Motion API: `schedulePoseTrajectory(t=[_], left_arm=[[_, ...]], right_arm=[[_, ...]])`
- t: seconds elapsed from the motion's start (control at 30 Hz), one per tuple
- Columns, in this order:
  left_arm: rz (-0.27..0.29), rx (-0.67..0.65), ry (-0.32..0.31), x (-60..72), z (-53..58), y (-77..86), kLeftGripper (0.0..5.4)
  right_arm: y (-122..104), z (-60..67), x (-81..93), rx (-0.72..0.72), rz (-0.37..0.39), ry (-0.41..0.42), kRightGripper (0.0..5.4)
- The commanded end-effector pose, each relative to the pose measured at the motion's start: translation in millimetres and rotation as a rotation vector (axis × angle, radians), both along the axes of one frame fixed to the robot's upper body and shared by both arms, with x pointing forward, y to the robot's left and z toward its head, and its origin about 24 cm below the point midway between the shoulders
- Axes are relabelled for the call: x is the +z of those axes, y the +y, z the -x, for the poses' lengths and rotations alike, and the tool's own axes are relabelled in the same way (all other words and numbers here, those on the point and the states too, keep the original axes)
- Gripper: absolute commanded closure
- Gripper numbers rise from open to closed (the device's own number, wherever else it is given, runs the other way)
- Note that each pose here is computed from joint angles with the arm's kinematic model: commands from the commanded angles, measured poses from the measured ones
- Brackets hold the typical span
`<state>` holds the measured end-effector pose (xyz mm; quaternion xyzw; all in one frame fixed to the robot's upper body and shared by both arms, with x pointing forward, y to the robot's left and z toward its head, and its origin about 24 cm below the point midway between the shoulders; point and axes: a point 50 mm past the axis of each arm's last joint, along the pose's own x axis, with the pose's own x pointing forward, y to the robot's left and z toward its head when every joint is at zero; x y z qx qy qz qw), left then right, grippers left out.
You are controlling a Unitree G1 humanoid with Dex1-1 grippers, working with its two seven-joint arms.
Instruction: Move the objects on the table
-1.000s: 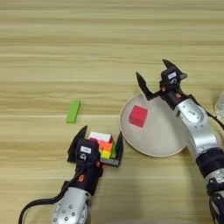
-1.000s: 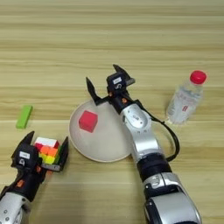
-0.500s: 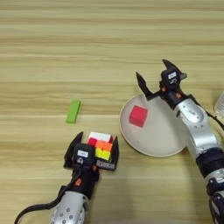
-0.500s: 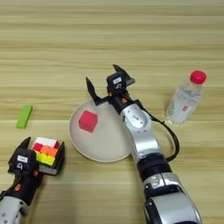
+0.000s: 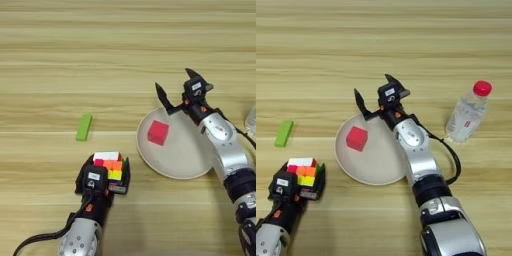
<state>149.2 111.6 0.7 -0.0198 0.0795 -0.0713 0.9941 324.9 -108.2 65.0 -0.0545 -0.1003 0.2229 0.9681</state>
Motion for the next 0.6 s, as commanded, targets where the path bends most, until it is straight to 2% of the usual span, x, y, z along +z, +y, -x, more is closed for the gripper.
schedulePoseTrajectory(t=[0.03, 0.3, 0.4, 0.6], left_arm=[[-0.001, 0.01, -0.003, -2.3, -3.5, 0.9, 1.44], [-0.015, 0.008, -0.016, -4.0, -10.2, 3.0, 2.06], [-0.023, 0.006, -0.04, -0.8, -16.0, 4.5, 2.08], [-0.069, -0.001, -0.1, 6.1, -38.0, 13.1, 2.08]], right_arm=[[1, -3.7, 3.5, 0.003, -0.01, -0.003, 0.0], [1, -3.0, 2.1, 0.0, -0.011, 0.001, 0.0], [1, -2.6, 1.4, -0.001, -0.011, 0.003, 0.0], [1, -2.3, 0.4, -0.002, -0.011, 0.007, 0.0]])
